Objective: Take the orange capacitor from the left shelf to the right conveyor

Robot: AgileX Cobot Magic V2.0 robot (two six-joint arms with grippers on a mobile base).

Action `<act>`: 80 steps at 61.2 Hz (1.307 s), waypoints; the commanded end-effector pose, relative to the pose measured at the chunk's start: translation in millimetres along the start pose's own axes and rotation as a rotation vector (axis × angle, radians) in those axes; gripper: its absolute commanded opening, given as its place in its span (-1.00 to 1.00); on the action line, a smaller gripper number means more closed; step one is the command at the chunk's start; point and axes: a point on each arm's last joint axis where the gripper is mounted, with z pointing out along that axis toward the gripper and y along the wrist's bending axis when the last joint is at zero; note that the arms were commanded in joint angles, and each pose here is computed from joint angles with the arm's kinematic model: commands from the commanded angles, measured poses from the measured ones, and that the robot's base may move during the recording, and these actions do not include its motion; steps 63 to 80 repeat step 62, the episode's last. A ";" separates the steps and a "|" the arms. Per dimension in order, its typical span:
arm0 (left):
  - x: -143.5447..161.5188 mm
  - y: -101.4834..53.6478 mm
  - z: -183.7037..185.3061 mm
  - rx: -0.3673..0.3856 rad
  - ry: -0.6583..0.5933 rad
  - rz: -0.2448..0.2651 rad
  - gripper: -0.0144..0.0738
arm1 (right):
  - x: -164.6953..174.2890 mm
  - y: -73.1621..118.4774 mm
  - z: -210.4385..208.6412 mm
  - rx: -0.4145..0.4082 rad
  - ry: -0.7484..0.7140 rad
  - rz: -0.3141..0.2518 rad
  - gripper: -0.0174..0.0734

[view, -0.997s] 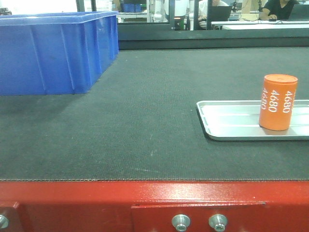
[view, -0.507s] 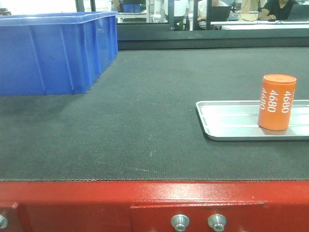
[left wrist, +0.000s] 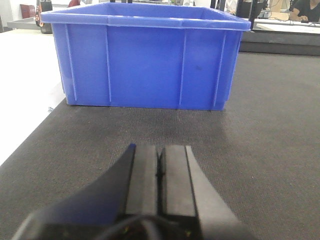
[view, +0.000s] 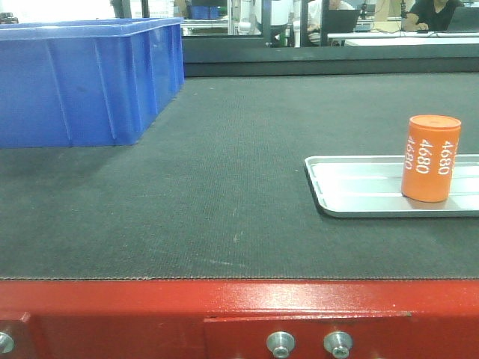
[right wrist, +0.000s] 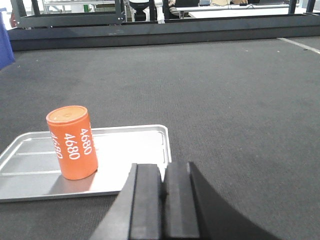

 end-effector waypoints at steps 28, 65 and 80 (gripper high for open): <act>-10.4 0.1 -1.5 -0.002 -0.106 -0.003 -0.96 | -11.5 0.5 -2.0 -0.001 -0.122 -0.018 -0.49; -10.4 0.1 -1.5 -0.002 -0.106 -0.003 -0.96 | -11.5 0.5 -2.0 -0.001 -0.122 -0.018 -0.49; -10.4 0.1 -1.5 -0.002 -0.106 -0.003 -0.96 | -11.5 0.5 -2.0 -0.001 -0.122 -0.018 -0.49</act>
